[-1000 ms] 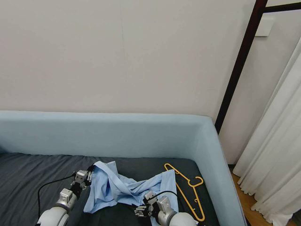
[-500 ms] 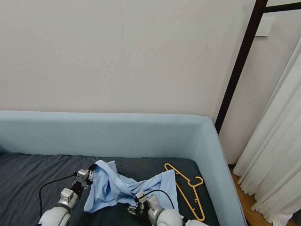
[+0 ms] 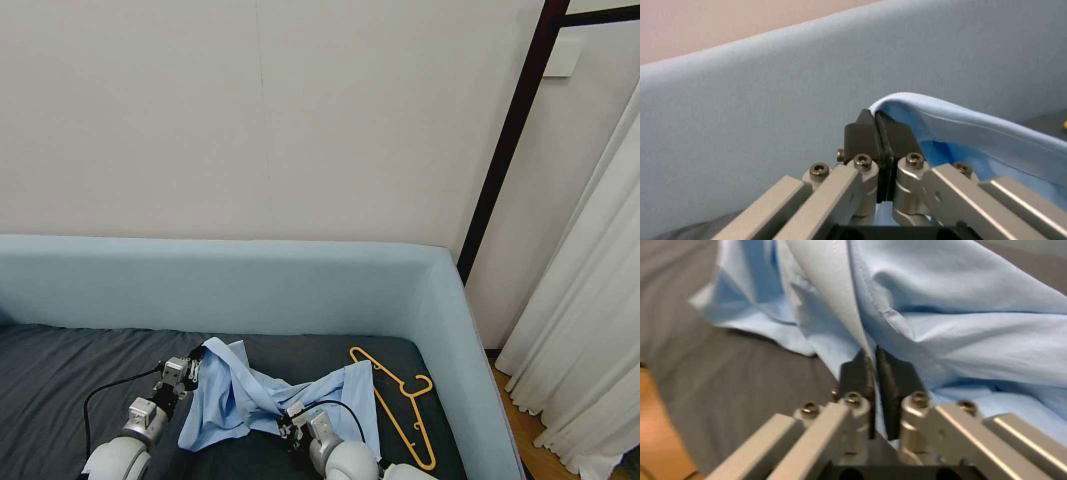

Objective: Pick up the clothes from the sofa and hang them on the clothes hanger.

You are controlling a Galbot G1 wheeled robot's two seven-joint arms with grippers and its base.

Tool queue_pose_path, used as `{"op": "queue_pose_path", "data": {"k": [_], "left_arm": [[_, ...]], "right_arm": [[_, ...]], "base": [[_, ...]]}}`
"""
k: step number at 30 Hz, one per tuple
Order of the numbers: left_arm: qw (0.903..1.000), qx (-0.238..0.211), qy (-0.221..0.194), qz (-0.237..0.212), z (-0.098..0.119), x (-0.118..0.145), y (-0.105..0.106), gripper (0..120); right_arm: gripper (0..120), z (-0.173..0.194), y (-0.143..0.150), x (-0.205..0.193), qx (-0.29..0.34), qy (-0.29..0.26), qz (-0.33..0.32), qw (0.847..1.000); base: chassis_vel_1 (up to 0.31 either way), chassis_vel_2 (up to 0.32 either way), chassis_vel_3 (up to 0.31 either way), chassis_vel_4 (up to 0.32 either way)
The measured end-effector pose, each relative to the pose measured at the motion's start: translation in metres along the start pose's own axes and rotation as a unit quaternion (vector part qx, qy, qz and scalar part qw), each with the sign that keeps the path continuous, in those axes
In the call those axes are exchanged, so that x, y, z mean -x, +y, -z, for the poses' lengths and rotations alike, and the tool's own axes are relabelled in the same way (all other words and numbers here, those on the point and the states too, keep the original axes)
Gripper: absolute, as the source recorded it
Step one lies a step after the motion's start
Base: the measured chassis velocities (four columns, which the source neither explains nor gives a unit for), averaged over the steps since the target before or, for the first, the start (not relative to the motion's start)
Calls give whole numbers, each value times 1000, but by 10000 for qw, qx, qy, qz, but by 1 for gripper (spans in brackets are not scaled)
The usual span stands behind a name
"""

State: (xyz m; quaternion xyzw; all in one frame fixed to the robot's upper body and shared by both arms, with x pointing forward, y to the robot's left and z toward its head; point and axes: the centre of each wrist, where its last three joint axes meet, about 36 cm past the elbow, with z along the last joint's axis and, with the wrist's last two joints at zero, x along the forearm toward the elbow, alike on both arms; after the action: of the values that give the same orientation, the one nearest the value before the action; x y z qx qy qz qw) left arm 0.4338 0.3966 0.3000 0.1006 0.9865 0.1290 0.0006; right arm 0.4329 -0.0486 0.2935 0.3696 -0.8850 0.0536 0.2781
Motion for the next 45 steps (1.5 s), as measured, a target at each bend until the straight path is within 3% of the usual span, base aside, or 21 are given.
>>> {"op": "queue_pose_path", "data": {"k": [6,8,9,13,21,26,29,39,42,45], "left_arm": [[10000,-6,-53,3,4,6,3,0],[9999,6,-118,5,9,8,7,0],[9999,6,-118,5,9,8,7,0],[9998,45,-182,2,14,9,13,0],[9995,119,-301,-8,20,11,20,0],[9981,107,-615,-5,45,16,28,0],[9958,96,-905,-28,71,17,33,0],[9885,-3,-1509,-129,123,18,35,0],[9874,11,-1574,-191,127,17,34,0],[9896,99,-1402,-319,113,10,28,0]], "right_arm": [[0,11,-37,-21,435,-760,953,9916],[0,22,-55,-32,593,-1198,1541,9790],[0,22,-55,-32,593,-1198,1541,9790],[0,39,-92,-59,657,-1658,2689,9465],[0,64,-130,-90,363,-1745,3502,9196],[0,108,-153,-105,103,-1775,3913,9029],[0,146,-165,-118,-169,-1814,4110,8932],[0,221,-178,-125,-786,-1890,4101,8888],[0,227,-180,-123,-836,-1894,4017,8920],[0,211,-180,-114,-805,-1757,3825,9035]], "base": [[0,0,0,0],[0,0,0,0],[0,0,0,0],[0,0,0,0],[0,0,0,0],[0,0,0,0],[0,0,0,0],[0,0,0,0],[0,0,0,0],[0,0,0,0]]}}
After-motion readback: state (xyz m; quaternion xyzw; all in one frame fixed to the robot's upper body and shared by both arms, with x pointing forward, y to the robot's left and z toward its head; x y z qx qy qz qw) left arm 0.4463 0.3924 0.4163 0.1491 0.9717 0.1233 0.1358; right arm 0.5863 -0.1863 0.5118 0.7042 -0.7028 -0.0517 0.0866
